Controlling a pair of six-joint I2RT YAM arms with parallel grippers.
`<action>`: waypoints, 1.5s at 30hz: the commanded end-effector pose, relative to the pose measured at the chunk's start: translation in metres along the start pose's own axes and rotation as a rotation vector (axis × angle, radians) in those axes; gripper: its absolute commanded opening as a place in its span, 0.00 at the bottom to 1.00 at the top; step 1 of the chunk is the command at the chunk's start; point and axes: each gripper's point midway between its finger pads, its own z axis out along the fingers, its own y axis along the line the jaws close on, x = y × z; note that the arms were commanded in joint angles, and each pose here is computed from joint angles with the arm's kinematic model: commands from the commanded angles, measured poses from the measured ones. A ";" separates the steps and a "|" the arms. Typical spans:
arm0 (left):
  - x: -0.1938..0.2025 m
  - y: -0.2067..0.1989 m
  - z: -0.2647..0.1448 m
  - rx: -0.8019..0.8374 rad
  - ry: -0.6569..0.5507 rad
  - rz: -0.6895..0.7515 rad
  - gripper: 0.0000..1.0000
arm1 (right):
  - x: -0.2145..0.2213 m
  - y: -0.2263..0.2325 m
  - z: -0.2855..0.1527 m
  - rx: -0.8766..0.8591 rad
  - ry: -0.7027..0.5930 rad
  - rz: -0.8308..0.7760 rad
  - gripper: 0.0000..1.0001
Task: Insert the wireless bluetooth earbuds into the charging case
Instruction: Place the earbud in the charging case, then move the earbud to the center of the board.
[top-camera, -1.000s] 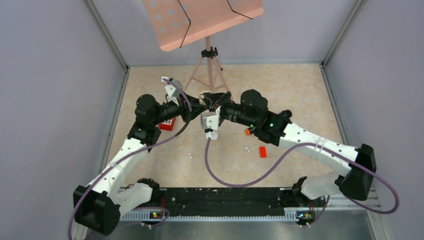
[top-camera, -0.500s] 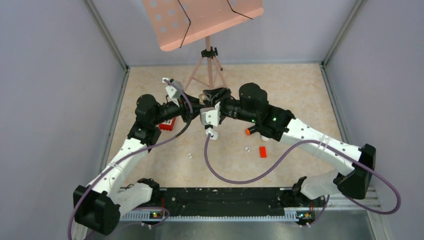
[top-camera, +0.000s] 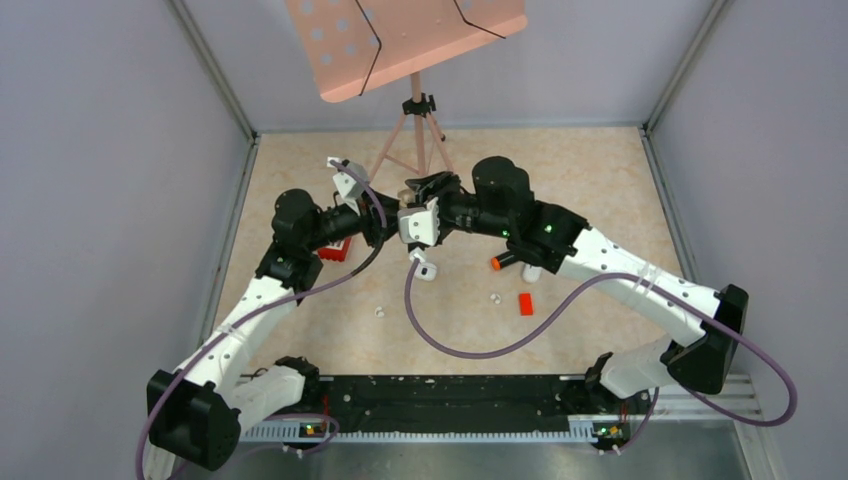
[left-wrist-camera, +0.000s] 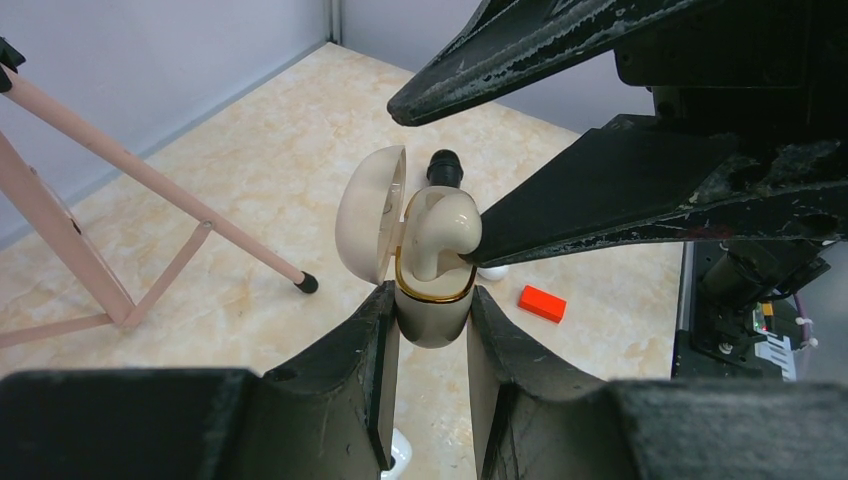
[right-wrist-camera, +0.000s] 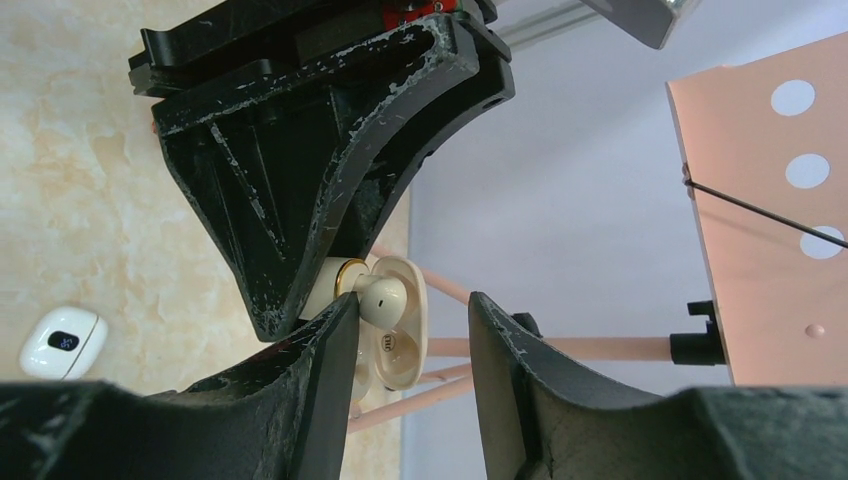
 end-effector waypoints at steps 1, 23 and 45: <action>-0.032 -0.004 -0.001 0.004 -0.093 0.105 0.00 | 0.010 0.020 -0.001 -0.101 0.031 0.059 0.45; -0.025 0.005 -0.001 -0.029 -0.082 0.112 0.00 | 0.019 -0.016 -0.032 -0.040 0.062 0.243 0.45; -0.008 0.020 -0.014 -0.114 0.043 0.116 0.00 | 0.297 0.131 -0.088 0.272 0.914 1.623 0.35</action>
